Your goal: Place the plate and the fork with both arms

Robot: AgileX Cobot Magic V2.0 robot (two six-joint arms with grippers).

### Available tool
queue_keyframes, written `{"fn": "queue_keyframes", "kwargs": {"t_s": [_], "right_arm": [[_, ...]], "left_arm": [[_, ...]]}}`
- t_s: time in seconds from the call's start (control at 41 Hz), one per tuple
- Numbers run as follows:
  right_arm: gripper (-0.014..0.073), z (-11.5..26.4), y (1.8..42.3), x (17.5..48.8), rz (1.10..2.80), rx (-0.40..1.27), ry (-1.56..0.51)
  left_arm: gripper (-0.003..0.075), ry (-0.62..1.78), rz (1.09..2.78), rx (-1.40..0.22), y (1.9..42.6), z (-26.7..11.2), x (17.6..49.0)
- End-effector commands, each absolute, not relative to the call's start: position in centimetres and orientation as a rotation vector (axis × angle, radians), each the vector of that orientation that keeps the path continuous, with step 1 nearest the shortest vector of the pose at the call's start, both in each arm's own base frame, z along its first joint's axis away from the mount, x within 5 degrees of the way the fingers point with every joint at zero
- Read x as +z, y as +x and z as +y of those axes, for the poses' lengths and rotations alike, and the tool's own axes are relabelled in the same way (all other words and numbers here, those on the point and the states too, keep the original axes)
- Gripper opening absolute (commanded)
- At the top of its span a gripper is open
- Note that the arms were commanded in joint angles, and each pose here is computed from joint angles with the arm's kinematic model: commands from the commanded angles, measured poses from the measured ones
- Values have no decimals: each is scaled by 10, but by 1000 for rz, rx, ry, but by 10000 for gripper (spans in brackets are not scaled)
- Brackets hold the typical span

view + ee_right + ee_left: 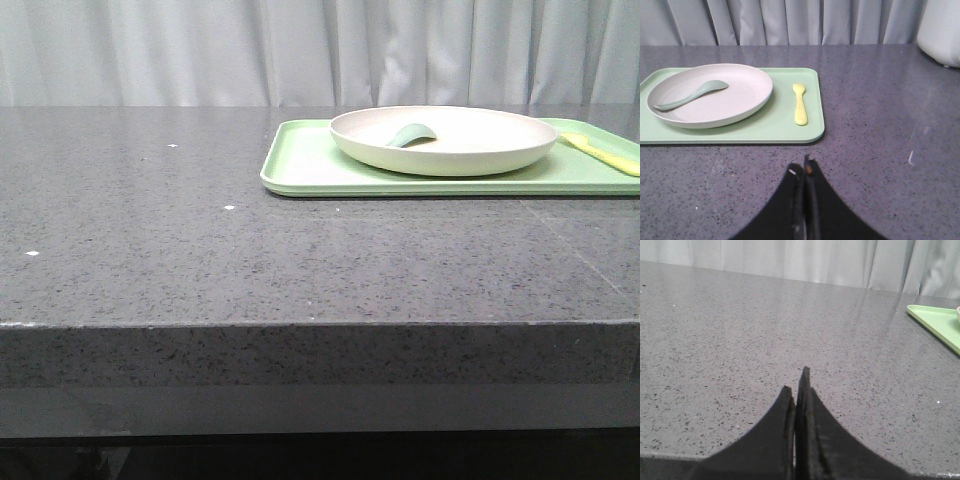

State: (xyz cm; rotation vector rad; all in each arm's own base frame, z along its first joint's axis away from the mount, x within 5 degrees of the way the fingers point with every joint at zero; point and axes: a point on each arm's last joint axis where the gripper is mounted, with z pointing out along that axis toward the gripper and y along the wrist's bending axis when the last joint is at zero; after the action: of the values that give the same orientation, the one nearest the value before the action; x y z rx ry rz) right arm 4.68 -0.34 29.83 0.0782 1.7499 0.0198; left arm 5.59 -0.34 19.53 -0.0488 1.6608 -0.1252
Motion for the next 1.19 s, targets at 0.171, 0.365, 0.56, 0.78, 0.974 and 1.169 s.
{"fn": "queue_keyframes", "kwargs": {"t_s": [0.171,0.365,0.56,0.78,0.974,1.169], "right_arm": [[-113,0,50,262,1617,-19,-23],[-113,1,53,209,1555,35,20],[-113,1,55,197,1590,35,20],[-113,1,55,196,1595,35,20],[-113,1,55,196,1595,35,20],[-113,1,55,196,1595,35,20]], "left_arm": [[-18,-53,1552,-125,55,-3,204],[-18,-53,1552,-125,55,-3,204],[-18,-53,1552,-125,55,-3,204],[-18,-53,1552,-125,55,-3,204],[-18,-53,1552,-125,55,-3,204],[-18,-53,1552,-125,55,-3,204]]}}
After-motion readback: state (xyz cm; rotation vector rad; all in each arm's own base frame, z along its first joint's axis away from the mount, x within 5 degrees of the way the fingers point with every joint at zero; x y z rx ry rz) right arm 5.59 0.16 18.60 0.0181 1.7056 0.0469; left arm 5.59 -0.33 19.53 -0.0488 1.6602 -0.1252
